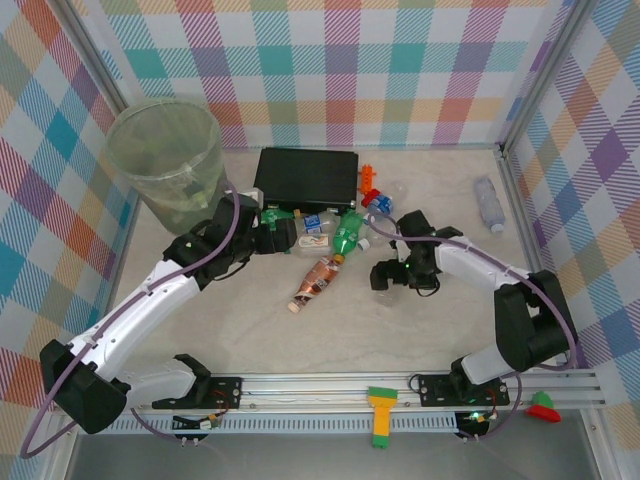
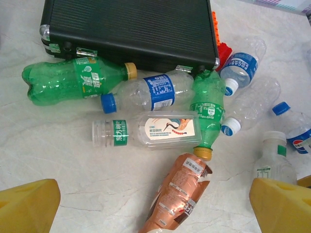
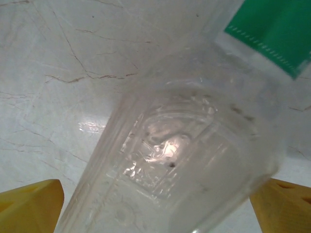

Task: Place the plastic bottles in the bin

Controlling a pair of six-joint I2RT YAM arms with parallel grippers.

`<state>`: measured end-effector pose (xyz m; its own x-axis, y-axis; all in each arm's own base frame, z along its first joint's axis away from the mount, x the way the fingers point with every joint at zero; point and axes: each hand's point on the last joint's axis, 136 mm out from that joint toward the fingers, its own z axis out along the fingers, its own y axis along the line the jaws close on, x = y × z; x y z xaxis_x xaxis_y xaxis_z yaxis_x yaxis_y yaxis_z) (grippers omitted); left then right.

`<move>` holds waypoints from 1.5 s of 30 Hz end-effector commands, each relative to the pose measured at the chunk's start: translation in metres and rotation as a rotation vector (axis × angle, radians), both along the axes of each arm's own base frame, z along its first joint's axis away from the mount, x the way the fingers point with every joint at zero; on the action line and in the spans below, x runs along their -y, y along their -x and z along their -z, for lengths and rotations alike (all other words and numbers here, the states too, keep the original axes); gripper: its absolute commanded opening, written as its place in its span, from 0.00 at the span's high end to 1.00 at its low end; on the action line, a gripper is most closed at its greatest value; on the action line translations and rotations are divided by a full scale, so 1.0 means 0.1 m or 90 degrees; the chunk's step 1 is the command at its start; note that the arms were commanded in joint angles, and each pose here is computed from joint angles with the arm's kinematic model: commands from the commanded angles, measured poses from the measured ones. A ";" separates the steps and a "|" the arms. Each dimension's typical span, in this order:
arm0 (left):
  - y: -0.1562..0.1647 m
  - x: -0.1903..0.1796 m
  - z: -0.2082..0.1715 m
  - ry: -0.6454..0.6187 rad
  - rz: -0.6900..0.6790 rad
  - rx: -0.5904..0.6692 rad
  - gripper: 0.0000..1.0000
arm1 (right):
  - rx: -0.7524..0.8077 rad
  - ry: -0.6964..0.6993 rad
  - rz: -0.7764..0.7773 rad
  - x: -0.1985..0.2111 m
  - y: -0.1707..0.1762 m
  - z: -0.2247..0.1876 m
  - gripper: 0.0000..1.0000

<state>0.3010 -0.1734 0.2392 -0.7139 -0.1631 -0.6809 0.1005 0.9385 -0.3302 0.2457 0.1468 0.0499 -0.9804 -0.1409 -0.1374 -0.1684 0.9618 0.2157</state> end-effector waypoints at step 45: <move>-0.16 1.19 -0.69 0.478 0.147 -0.071 0.23 | 0.394 -0.150 -0.143 -1.22 0.13 -2.14 0.43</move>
<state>0.3199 -0.2834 0.3028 -0.8306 -0.4128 -0.3737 0.1657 0.4574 -0.8737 0.2302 0.2582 0.2469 -0.7070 -0.2160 -0.6734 -0.4783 0.8475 0.2304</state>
